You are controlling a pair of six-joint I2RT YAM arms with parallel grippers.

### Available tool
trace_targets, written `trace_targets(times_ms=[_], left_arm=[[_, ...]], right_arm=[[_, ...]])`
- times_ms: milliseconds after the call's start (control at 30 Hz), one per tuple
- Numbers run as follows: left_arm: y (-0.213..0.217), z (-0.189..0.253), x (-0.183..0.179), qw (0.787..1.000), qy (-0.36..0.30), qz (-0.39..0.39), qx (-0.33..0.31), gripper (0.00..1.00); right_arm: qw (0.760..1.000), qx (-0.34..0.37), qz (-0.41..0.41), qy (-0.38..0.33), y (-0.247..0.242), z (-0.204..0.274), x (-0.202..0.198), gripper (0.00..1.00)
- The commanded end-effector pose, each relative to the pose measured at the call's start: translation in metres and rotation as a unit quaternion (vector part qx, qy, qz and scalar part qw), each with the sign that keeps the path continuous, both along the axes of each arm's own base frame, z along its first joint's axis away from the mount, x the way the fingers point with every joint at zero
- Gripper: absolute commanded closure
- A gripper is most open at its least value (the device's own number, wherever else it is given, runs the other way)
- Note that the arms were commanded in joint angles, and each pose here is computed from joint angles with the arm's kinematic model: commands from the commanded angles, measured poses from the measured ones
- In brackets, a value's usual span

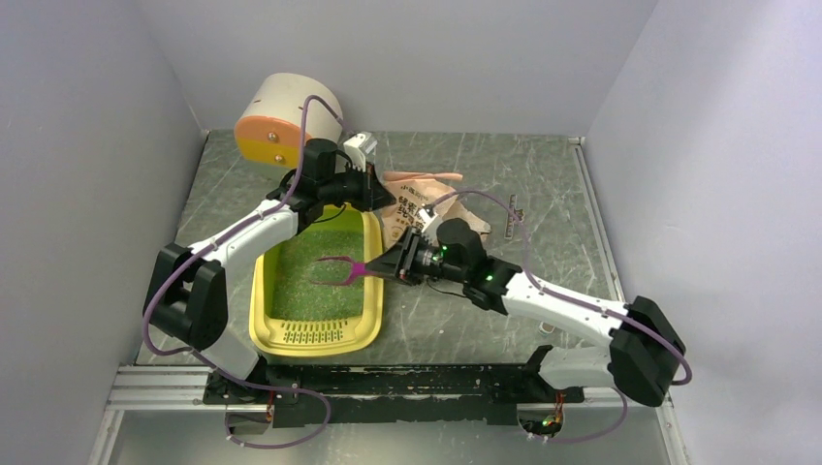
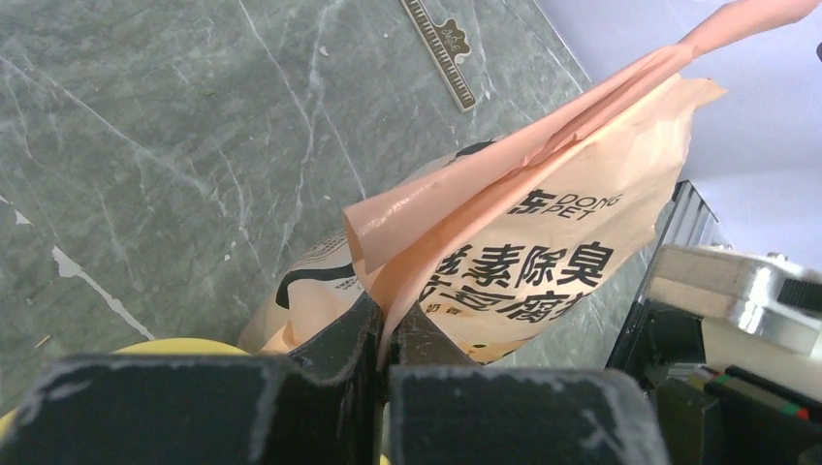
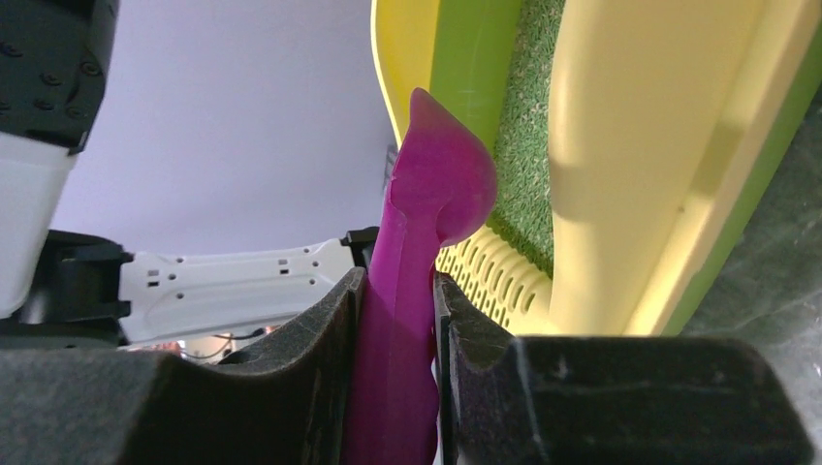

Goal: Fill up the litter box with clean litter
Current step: Pour the cat litter into the litter box.

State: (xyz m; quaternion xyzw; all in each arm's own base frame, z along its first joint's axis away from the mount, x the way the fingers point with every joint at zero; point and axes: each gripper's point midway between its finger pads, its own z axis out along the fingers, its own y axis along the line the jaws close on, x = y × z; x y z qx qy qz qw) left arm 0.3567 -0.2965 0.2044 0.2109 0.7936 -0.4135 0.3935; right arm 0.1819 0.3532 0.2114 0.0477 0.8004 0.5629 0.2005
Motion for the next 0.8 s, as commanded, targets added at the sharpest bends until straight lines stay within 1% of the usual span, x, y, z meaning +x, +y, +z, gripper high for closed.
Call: trace_targets(times_ms=[0,167,267,367,400,467,600,767], left_arm=[[0.004,0.04,0.008,0.998,-0.045,0.019,-0.032,0.95],[0.006,0.043,0.009,0.998,-0.051,0.016,-0.035,0.95],[0.006,0.042,0.009,0.998,-0.05,0.012,-0.033,0.95],[0.005,0.042,0.007,0.998,-0.053,0.002,-0.033,0.95],[0.005,0.041,0.006,0.998,-0.053,-0.002,-0.031,0.95],[0.004,0.039,0.004,0.998,-0.054,-0.009,-0.028,0.95],[0.005,0.038,0.001,0.998,-0.055,-0.013,-0.028,0.95],[0.006,0.039,-0.002,0.998,-0.057,-0.012,-0.028,0.95]], right_arm=[[0.999,-0.011,0.003,-0.045,0.018,0.012,0.012,1.0],[0.998,-0.021,0.039,-0.047,0.039,0.007,0.009,1.0],[0.997,-0.024,0.052,-0.044,0.04,0.003,0.004,1.0],[0.996,-0.052,0.051,-0.046,0.028,-0.005,-0.001,1.0],[0.995,-0.076,0.043,-0.047,0.018,-0.012,-0.001,1.0],[0.993,-0.099,0.02,-0.053,0.002,-0.015,-0.001,1.0],[0.994,-0.089,0.01,-0.055,-0.016,-0.004,-0.002,1.0],[0.992,-0.103,-0.002,-0.069,-0.023,0.01,0.003,1.0]])
